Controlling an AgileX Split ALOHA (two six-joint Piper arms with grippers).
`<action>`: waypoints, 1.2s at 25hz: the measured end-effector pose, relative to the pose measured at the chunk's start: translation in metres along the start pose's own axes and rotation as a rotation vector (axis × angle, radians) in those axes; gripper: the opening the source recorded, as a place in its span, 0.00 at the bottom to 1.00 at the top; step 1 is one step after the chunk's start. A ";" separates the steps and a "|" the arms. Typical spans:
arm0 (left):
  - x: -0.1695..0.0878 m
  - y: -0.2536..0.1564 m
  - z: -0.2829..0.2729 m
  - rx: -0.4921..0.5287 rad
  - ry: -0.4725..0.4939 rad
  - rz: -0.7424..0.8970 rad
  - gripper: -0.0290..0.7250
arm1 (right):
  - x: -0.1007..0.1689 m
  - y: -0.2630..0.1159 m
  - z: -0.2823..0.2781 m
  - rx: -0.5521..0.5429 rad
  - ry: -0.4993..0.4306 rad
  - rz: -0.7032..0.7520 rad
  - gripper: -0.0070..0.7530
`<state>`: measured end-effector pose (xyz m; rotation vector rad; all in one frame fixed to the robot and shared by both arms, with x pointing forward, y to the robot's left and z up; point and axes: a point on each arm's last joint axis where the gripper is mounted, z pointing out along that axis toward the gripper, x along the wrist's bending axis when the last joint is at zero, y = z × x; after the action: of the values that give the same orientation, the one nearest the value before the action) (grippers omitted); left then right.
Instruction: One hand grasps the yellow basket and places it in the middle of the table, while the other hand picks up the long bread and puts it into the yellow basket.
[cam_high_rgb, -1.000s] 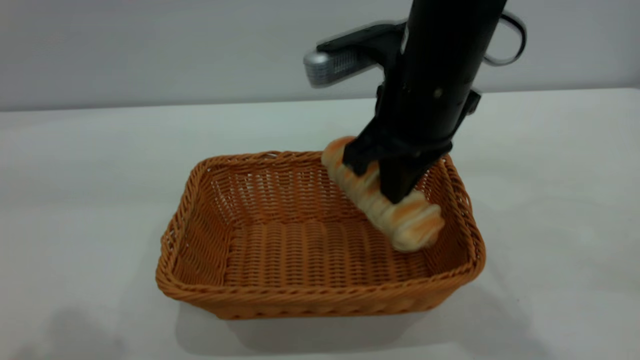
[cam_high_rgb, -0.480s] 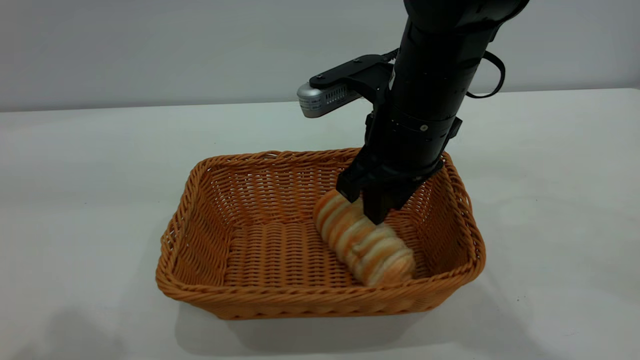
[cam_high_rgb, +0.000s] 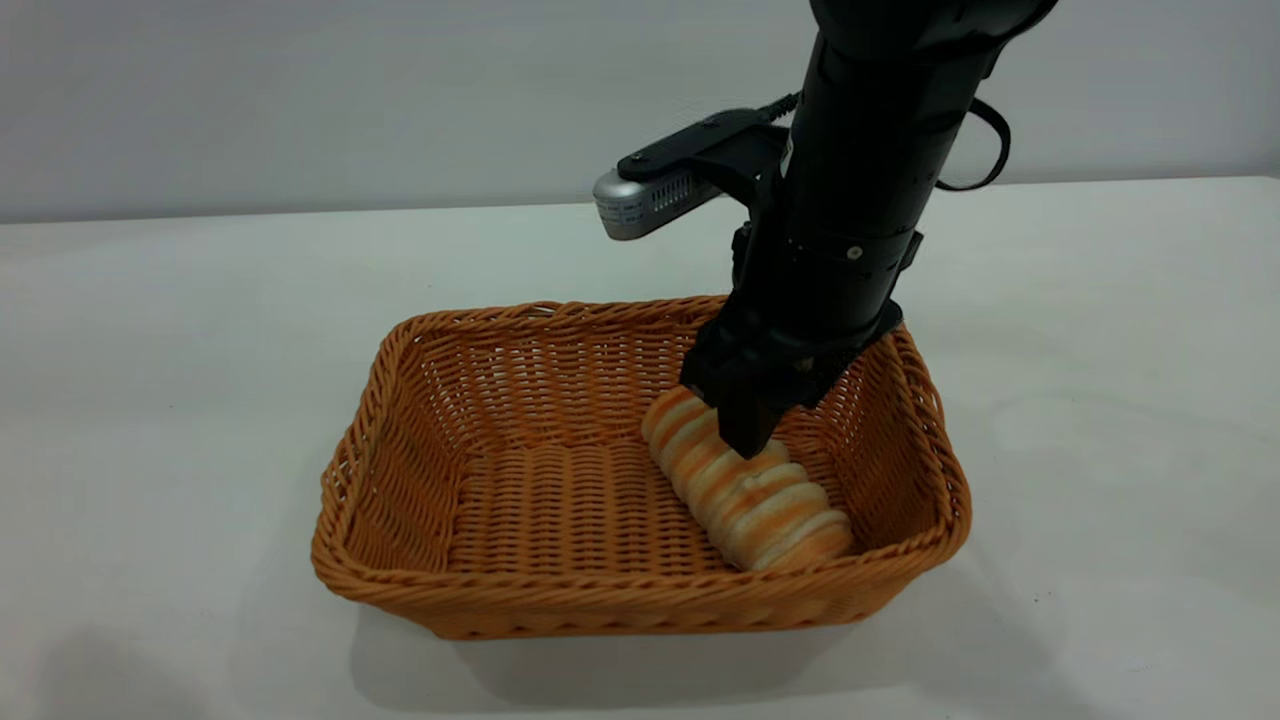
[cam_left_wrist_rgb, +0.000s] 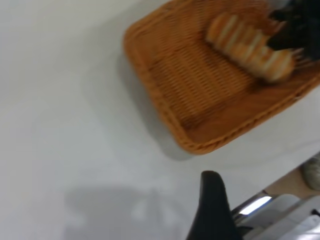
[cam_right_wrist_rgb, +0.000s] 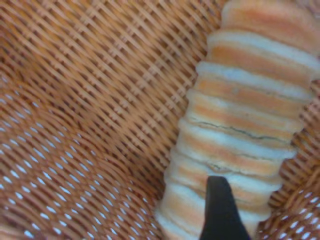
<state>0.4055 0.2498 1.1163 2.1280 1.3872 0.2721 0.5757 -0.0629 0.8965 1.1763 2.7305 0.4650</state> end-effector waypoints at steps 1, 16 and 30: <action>0.000 -0.004 -0.003 -0.009 0.019 -0.006 0.82 | 0.000 0.001 -0.005 -0.010 -0.005 -0.009 0.70; -0.010 -0.103 -0.045 -0.176 0.247 -0.121 0.82 | -0.030 0.006 -0.138 -0.209 -0.095 0.036 0.55; -0.026 -0.191 -0.047 -0.318 0.271 -0.112 0.81 | -0.015 -0.037 -0.274 -0.366 -0.137 0.039 0.49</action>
<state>0.2257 0.2996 1.0496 1.7934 1.4934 0.7085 0.4946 -0.1604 1.1423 1.1178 2.3770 0.8147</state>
